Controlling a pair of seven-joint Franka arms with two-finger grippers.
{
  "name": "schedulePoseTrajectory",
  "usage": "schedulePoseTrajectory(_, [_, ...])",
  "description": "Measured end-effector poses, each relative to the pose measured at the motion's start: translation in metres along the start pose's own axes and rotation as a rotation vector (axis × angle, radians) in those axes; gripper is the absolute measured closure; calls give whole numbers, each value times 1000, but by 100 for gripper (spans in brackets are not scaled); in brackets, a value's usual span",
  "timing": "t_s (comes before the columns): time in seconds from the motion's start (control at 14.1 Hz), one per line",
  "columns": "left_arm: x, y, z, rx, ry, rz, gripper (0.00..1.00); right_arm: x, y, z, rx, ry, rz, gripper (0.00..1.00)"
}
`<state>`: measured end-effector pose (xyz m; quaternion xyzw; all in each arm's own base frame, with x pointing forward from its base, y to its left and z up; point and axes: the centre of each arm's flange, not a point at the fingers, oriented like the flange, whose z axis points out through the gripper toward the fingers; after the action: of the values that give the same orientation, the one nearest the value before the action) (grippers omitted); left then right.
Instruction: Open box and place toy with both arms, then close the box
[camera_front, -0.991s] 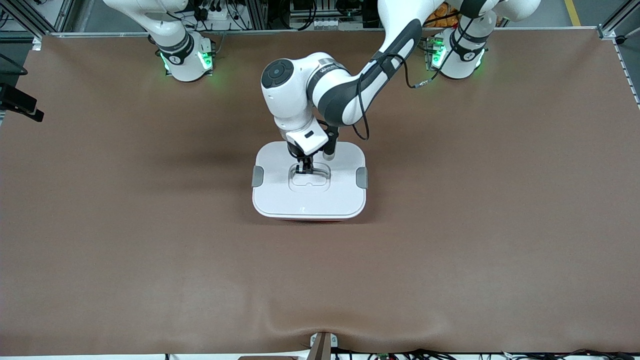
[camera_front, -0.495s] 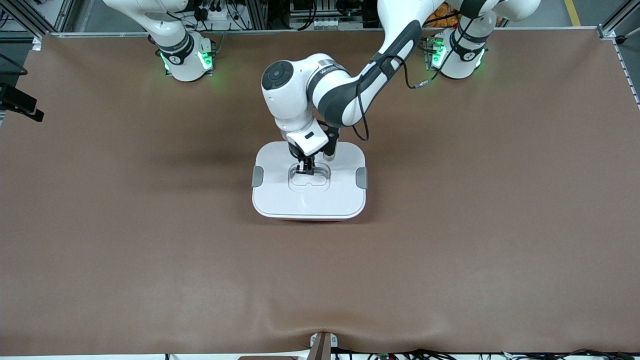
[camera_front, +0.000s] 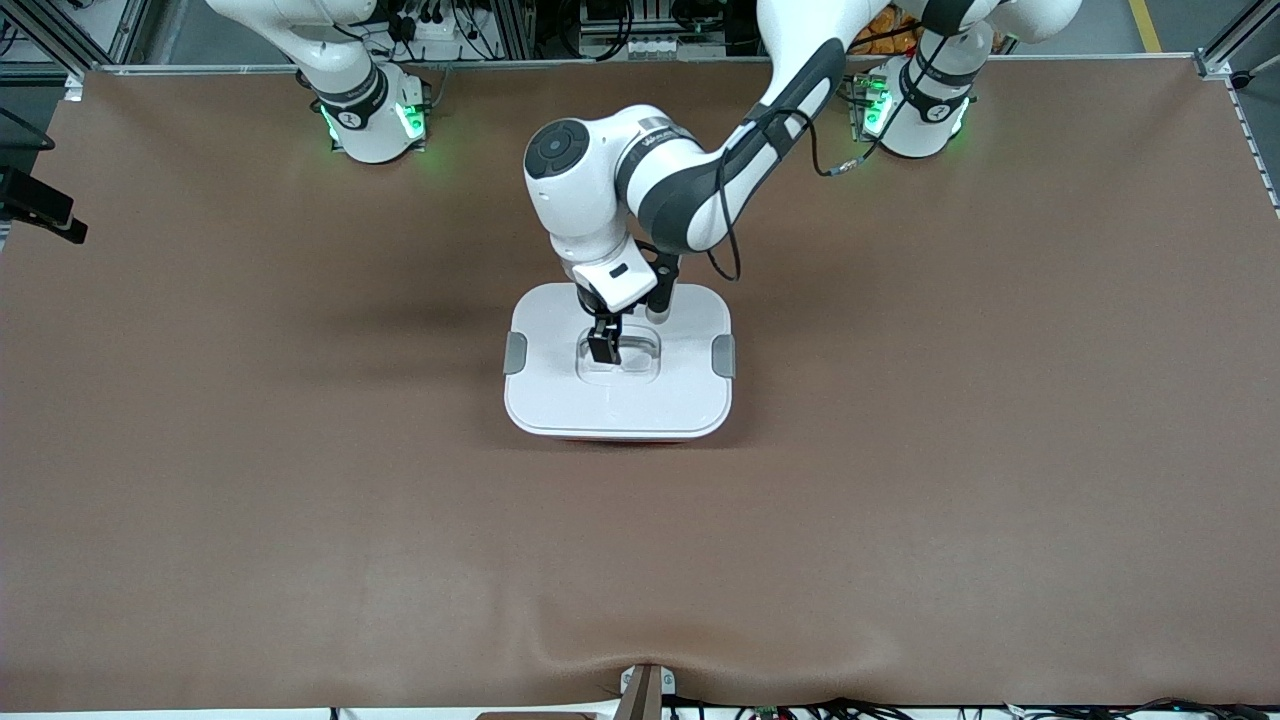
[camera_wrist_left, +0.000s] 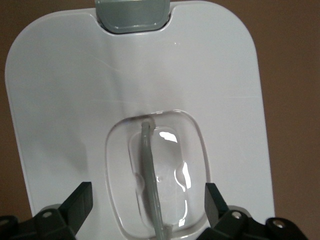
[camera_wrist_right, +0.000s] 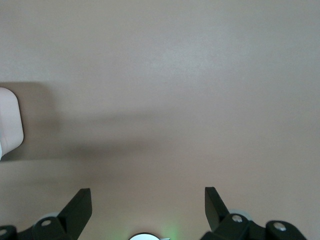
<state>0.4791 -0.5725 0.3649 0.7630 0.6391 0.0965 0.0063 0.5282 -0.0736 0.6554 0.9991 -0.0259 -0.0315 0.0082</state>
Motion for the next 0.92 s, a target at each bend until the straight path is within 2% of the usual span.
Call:
schedulePoseTrajectory(0.14, [16,11,-27,-12,-35,1,0,0,0,0,0,0,0,0])
schedulePoseTrajectory(0.28, [36,22,-48,-20,-42,5,0,0,0,0,0,0,0,0])
schedulePoseTrajectory(0.5, [76,39,-74,1,-61,56,0,0,0,0,0,0,0,0])
schedulePoseTrajectory(0.71, [139,62,-104,29,-95,102,0,0,0,0,0,0,0,0])
schedulePoseTrajectory(0.92, [209,81,-124,48,-94,189,0,0,0,0,0,0,0,0])
